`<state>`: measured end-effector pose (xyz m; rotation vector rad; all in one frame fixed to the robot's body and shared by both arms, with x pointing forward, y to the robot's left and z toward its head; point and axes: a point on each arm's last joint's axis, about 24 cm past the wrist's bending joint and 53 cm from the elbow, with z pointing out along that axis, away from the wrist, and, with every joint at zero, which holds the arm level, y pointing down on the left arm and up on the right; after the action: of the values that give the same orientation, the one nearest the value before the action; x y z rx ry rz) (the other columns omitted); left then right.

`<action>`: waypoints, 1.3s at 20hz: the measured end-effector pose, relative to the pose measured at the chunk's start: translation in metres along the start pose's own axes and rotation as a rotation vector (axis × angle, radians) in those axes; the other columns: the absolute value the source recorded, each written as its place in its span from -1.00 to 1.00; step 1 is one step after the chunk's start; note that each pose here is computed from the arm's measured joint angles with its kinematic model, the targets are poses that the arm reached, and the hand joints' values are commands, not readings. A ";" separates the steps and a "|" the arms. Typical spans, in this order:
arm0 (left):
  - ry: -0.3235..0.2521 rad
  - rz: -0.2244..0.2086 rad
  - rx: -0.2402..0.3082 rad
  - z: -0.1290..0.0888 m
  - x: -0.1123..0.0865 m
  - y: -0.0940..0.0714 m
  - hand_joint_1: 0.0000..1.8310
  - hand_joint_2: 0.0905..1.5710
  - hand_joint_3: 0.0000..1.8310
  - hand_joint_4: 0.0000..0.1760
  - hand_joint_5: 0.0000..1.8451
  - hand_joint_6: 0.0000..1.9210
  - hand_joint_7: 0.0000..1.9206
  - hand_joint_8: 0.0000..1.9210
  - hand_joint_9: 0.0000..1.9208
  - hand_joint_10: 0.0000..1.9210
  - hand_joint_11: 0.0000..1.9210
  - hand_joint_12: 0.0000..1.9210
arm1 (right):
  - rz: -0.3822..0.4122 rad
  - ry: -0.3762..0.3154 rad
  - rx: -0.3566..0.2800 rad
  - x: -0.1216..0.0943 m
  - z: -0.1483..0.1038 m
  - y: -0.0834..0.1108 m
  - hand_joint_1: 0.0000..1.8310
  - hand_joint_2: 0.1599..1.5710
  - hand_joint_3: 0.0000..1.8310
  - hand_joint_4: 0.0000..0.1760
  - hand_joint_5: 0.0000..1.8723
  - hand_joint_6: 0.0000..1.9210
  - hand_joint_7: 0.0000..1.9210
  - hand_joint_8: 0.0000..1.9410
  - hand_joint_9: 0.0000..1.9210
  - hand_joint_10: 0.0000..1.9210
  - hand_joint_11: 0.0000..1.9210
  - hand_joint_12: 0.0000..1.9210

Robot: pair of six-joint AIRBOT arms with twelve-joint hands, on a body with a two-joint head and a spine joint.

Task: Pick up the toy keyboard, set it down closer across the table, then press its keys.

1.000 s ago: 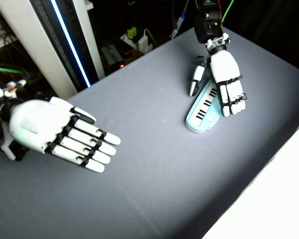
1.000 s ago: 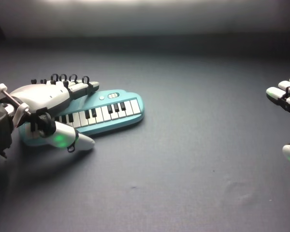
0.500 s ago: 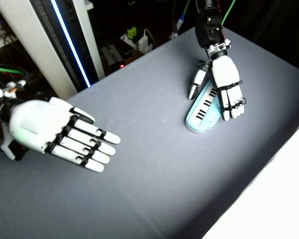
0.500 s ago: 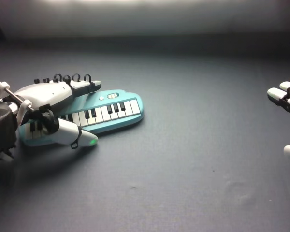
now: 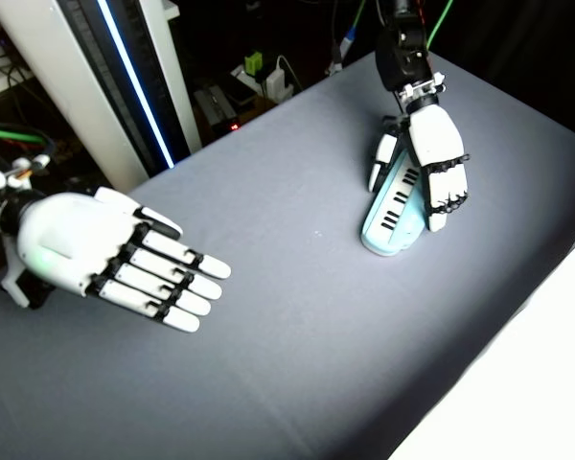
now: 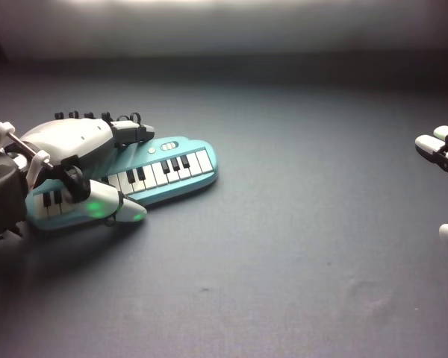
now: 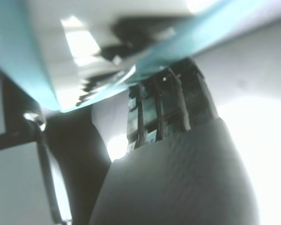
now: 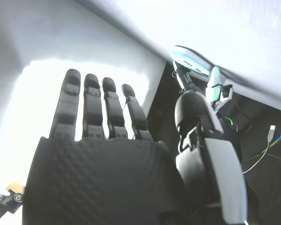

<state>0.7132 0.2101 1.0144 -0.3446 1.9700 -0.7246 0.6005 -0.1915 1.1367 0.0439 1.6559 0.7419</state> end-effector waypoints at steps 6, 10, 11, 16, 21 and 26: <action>0.034 0.051 0.072 -0.009 0.012 -0.025 0.61 0.43 -1.00 -1.00 -0.90 0.19 -0.93 0.42 -0.69 0.86 -0.43 1.00 | -0.001 0.001 -0.002 0.000 0.000 0.000 -0.86 0.74 -1.00 -0.74 -1.00 -1.00 -1.00 -1.00 -1.00 -1.00 -1.00 -1.00; 0.086 0.076 0.166 -0.016 0.030 -0.055 0.61 0.42 -1.00 -1.00 -0.93 0.32 -0.96 0.54 -0.76 0.89 -0.53 1.00 | 0.002 -0.001 0.000 0.000 0.000 0.000 -0.88 0.74 -1.00 -0.78 -1.00 -1.00 -1.00 -1.00 -1.00 -1.00 -1.00 -1.00; 0.101 0.089 0.208 -0.018 0.035 -0.069 0.59 0.44 -0.99 -0.90 -0.96 0.39 -0.97 0.59 -0.80 0.90 -0.56 1.00 | 0.006 -0.004 -0.003 -0.001 0.000 0.001 -0.89 0.73 -1.00 -0.79 -1.00 -1.00 -1.00 -1.00 -1.00 -1.00 -1.00 -1.00; 0.159 0.090 0.388 -0.018 0.061 -0.130 0.58 0.45 -0.99 -0.87 -0.97 0.42 -0.98 0.60 -0.81 0.91 -0.57 1.00 | 0.007 -0.013 -0.012 -0.006 -0.002 0.005 -0.89 0.73 -1.00 -0.79 -1.00 -1.00 -1.00 -1.00 -1.00 -1.00 -1.00 -1.00; 0.235 0.077 0.507 -0.007 0.100 -0.185 0.53 0.40 -1.00 -1.00 -0.88 0.24 -0.90 0.50 -0.69 0.74 -0.53 0.90 | 0.019 -0.061 -0.054 -0.020 -0.005 0.017 -0.93 0.72 -1.00 -0.41 -1.00 -1.00 -1.00 -1.00 -1.00 -1.00 -1.00 -1.00; 0.292 0.110 0.521 0.008 0.133 -0.209 0.53 0.40 -1.00 -1.00 -0.87 0.24 -0.89 0.50 -0.69 0.74 -0.53 0.90 | 0.023 -0.064 -0.078 -0.020 -0.006 0.022 -0.93 0.72 -1.00 -0.41 -1.00 -1.00 -1.00 -1.00 -1.00 -1.00 -1.00 -1.00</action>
<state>0.6429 -0.0250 1.0476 0.1925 1.9573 -1.2294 0.5919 -0.1849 1.1655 0.0313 1.5662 0.8141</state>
